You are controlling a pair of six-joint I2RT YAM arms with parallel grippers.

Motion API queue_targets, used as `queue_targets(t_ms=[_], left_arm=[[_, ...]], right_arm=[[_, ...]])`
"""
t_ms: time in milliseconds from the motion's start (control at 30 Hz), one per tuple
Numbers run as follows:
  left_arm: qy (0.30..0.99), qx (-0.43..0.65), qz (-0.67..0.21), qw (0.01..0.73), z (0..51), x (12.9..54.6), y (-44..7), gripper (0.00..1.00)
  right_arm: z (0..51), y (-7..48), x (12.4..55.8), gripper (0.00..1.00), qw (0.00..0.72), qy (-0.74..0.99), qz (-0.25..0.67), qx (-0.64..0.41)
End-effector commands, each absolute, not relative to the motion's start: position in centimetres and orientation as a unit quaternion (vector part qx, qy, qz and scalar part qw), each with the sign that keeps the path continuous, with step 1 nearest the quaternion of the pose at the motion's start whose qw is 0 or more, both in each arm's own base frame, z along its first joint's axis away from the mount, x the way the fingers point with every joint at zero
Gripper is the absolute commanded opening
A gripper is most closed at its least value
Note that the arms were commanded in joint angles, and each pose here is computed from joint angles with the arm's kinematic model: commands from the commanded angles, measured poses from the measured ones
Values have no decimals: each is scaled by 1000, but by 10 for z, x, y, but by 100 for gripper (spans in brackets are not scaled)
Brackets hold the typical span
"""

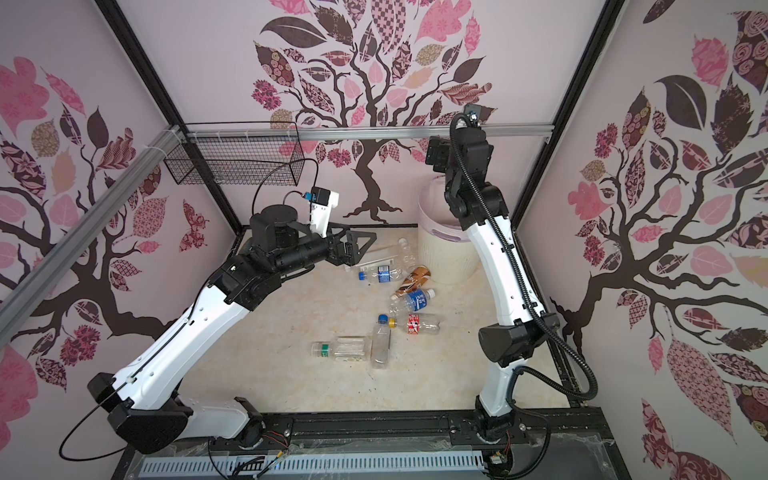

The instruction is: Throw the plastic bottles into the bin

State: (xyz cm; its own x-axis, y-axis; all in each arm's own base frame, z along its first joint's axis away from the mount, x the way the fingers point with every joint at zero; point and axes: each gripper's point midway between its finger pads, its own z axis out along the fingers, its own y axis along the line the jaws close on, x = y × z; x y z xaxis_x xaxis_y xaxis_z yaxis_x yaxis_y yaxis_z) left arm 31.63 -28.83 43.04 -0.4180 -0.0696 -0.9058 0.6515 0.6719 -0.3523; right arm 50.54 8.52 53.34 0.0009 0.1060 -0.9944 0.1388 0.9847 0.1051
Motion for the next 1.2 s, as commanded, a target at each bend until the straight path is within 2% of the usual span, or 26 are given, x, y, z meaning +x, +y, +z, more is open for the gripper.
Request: queue_targets(t_ms=[0, 100, 267, 467, 733, 900, 1067, 1167], left_arm=[[781, 187, -340, 488, 414, 312, -279, 98], [809, 170, -329, 456, 394, 318, -273, 98], [880, 126, -291, 354, 329, 325, -249, 98], [922, 96, -246, 282, 271, 301, -216, 98], [942, 44, -264, 204, 216, 267, -203, 98], [945, -22, -277, 171, 194, 261, -185, 98], [927, -150, -327, 106, 167, 252, -152, 98], [915, -192, -348, 70, 154, 239, -148, 98]], right_arm=[[544, 95, 486, 100, 705, 704, 9, 86], [536, 112, 482, 99, 698, 713, 14, 64], [506, 147, 468, 99, 666, 746, 3, 8], [440, 165, 445, 100, 613, 788, 63, -13], [336, 191, 409, 100, 526, 843, 94, -62], [278, 209, 387, 99, 477, 868, 99, -99], [248, 223, 370, 100, 454, 877, 97, -126], [244, 223, 368, 100, 454, 877, 105, -122]])
